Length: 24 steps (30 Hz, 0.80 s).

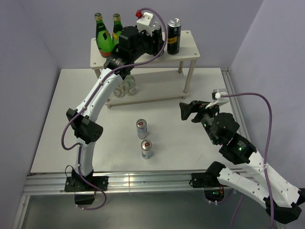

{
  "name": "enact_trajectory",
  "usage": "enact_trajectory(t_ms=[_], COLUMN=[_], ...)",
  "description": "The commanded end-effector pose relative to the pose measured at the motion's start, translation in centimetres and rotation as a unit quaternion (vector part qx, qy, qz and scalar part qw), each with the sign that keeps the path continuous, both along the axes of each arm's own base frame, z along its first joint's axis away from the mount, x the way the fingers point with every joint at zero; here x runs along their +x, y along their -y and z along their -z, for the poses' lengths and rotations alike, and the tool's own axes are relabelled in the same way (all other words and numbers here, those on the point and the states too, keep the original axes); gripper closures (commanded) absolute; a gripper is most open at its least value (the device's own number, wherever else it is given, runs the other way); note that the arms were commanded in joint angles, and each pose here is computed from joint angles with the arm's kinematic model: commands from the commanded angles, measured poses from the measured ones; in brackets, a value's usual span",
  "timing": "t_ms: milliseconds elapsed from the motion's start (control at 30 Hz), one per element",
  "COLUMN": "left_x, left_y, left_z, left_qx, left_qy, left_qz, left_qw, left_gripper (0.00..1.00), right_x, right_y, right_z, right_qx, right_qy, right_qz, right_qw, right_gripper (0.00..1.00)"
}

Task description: Place and organize the beverage onto the shelf

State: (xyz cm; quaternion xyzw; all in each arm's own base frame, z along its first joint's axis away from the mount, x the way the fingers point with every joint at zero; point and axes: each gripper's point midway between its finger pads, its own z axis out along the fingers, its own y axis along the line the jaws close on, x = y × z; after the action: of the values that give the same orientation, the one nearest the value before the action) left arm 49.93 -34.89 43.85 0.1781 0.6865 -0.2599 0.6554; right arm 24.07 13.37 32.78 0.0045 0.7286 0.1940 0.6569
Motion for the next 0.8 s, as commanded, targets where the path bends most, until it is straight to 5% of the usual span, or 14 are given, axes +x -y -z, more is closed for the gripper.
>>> enact_trajectory(t_ms=[0,167,333,767], left_x=[-1.8,-1.9,-2.0,-2.1], left_y=[0.7,0.8,0.7,1.1], left_z=[-5.5,-4.9,-4.5,-3.7], left_qx=[-0.048,-0.041,-0.032,-0.023], left_qy=[0.065,0.065,0.067,0.067], left_qz=[0.039,0.042,0.043,0.039], left_qw=[0.996,0.996,0.996,0.997], left_gripper=[0.92,0.58,0.41,0.27], right_x=[0.2,0.1,0.2,0.2], right_y=[-0.2,0.0,0.1,0.4], right_z=[-0.6,-0.7,-0.6,-0.5], right_qx=[0.012,0.014,0.014,0.017], right_qy=[0.010,0.012,0.011,0.010], right_qz=[0.003,0.005,0.010,0.016], right_qw=[1.000,1.000,1.000,1.000], right_gripper=[0.00,0.00,0.00,0.00])
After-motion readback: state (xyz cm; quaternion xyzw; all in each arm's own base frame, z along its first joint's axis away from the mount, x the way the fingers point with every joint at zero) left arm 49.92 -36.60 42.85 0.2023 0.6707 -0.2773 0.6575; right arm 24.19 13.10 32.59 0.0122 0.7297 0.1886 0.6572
